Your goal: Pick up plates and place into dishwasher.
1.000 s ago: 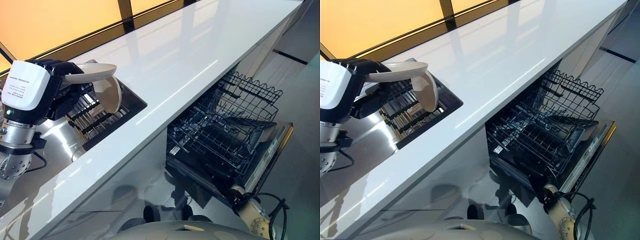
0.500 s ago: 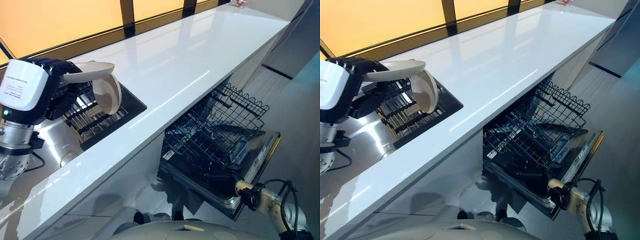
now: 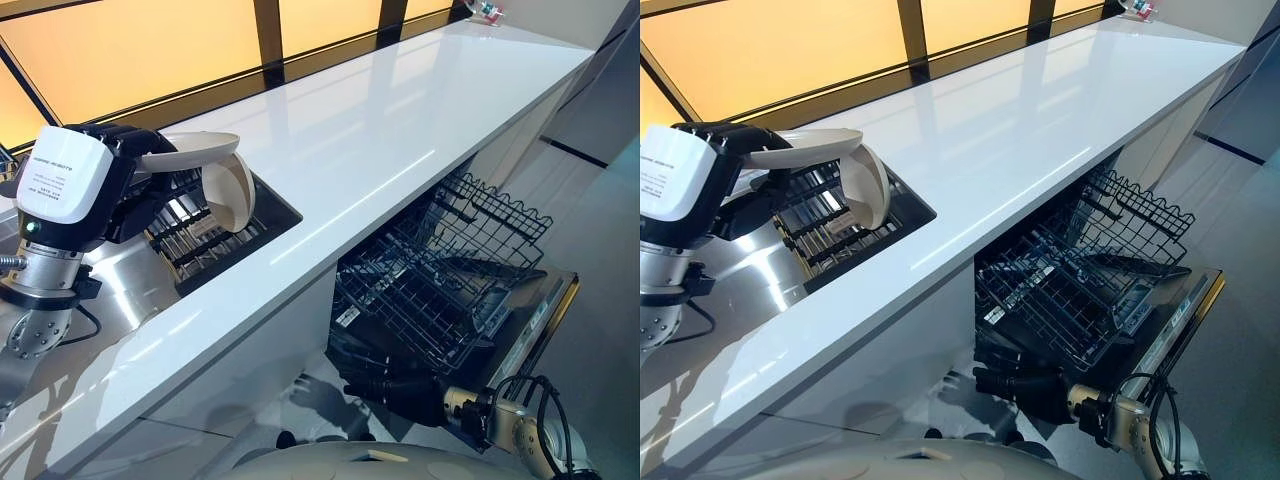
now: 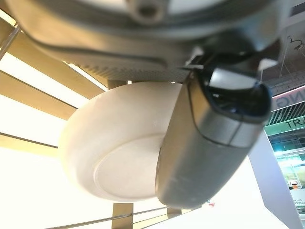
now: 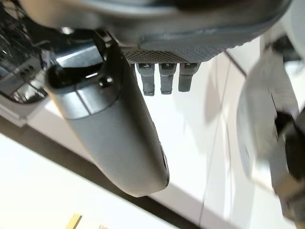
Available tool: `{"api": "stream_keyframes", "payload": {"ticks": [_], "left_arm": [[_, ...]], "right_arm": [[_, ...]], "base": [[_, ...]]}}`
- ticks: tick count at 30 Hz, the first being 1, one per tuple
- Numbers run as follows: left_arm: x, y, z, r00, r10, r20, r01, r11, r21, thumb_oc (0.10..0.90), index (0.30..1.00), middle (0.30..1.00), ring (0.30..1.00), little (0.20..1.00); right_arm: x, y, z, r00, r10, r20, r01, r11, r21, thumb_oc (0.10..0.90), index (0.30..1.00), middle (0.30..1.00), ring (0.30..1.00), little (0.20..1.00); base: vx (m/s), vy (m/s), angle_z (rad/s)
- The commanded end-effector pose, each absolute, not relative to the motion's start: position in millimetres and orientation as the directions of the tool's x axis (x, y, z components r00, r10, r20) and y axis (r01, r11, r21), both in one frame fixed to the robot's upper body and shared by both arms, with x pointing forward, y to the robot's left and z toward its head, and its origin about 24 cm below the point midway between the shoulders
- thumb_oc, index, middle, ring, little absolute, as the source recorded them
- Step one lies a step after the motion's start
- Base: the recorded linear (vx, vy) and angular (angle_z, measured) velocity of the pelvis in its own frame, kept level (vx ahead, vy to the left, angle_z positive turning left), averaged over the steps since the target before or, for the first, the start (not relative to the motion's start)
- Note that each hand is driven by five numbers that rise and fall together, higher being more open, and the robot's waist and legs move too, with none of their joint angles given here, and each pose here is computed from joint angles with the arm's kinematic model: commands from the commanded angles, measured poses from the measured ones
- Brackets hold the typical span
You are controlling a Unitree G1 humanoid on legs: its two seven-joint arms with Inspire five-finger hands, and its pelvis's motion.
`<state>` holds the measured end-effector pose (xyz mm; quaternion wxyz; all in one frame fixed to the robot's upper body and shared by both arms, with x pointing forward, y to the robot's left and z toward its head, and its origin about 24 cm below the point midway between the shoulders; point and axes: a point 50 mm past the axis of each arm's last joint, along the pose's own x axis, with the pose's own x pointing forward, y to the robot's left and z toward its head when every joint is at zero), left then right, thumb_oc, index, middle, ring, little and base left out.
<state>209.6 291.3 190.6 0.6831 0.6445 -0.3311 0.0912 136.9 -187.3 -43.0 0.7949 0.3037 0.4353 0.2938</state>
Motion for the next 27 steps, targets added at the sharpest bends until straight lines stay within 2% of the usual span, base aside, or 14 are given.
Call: {"api": "stream_keyframes", "payload": {"ticks": [1,3,5,6,7,9,10,13,14,17,21,24,27], "left_arm": [[219,302,247,0.585,-0.271,0.764,-0.751,0.175,0.637,0.1,0.3,0.3,0.3,0.2],[219,303,250,0.583,-0.273,0.765,-0.753,0.173,0.635,0.1,0.3,0.3,0.3,0.2],[217,307,256,0.577,-0.276,0.769,-0.759,0.167,0.63,0.1,0.3,0.3,0.3,0.2],[215,311,259,0.571,-0.276,0.773,-0.766,0.16,0.623,0.1,0.3,0.3,0.3,0.2],[214,312,259,0.57,-0.275,0.774,-0.767,0.158,0.622,0.1,0.3,0.3,0.3,0.2],[209,319,261,0.563,-0.272,0.78,-0.778,0.144,0.612,0.1,0.3,0.3,0.3,0.2],[205,323,263,0.558,-0.266,0.786,-0.786,0.133,0.604,0.1,0.3,0.3,0.3,0.2],[201,329,266,0.55,-0.252,0.796,-0.799,0.12,0.59,0.1,0.3,0.3,0.3,0.2],[199,329,267,0.546,-0.246,0.801,-0.803,0.119,0.584,0.1,0.3,0.3,0.3,0.2],[189,330,274,0.529,-0.228,0.817,-0.818,0.116,0.563,0.1,0.3,0.3,0.3,0.2],[181,324,283,0.497,-0.24,0.834,-0.829,0.155,0.538,0.1,0.3,0.3,0.3,0.2],[184,314,289,0.467,-0.269,0.842,-0.832,0.189,0.521,0.1,0.3,0.3,0.3,0.2],[189,299,298,0.407,-0.316,0.857,-0.835,0.252,0.489,0.1,0.3,0.3,0.3,0.2]], "right_arm": [[170,-160,7,0.505,0.855,-0.116,-0.434,0.368,0.822,0.8,0.9,0.9,0.9,0.9],[181,-165,22,0.563,0.825,-0.05,-0.464,0.366,0.807,0.8,0.9,0.9,0.9,0.9],[199,-182,49,0.667,0.743,0.056,-0.508,0.398,0.764,0.8,0.9,0.9,0.9,0.9],[211,-196,72,0.736,0.655,0.171,-0.528,0.399,0.75,0.8,0.9,0.9,0.9,0.9],[213,-199,77,0.747,0.637,0.189,-0.53,0.399,0.749,0.8,0.9,0.9,0.9,0.9],[225,-221,108,0.817,0.477,0.324,-0.542,0.442,0.715,0.8,0.9,0.9,0.9,0.9],[229,-237,129,0.847,0.333,0.414,-0.53,0.48,0.699,0.8,0.9,0.9,0.9,0.9],[231,-264,154,0.88,0.081,0.468,-0.41,0.627,0.662,0.8,0.9,0.9,0.9,0.9],[228,-276,162,0.878,-0.025,0.479,-0.309,0.734,0.605,0.8,0.9,0.9,0.9,0.9],[207,-310,182,0.809,-0.248,0.534,0.015,0.916,0.402,0.8,0.9,0.9,0.9,0.9],[187,-327,209,0.67,-0.306,0.676,0.28,0.948,0.151,0.8,0.9,0.9,0.9,0.9],[187,-320,229,0.609,-0.232,0.759,0.315,0.948,0.037,0.8,0.9,0.9,0.9,0.9],[196,-304,246,0.604,-0.102,0.79,0.235,0.97,-0.054,0.8,0.9,0.9,0.9,0.9]], "base": [[0.01,-0.006,0.03],[0.0,-0.003,0.02],[0.0,0.0,0.0],[0.0,0.0,0.0],[0.0,0.0,0.0],[0.0,0.0,0.0],[0.03,0.008,0.0],[0.03,0.013,-0.01],[0.03,0.02,-0.04],[0.05,0.027,-0.09],[0.04,0.012,-0.02],[0.01,0.0,-0.07],[0.0,-0.007,-0.05]]}}
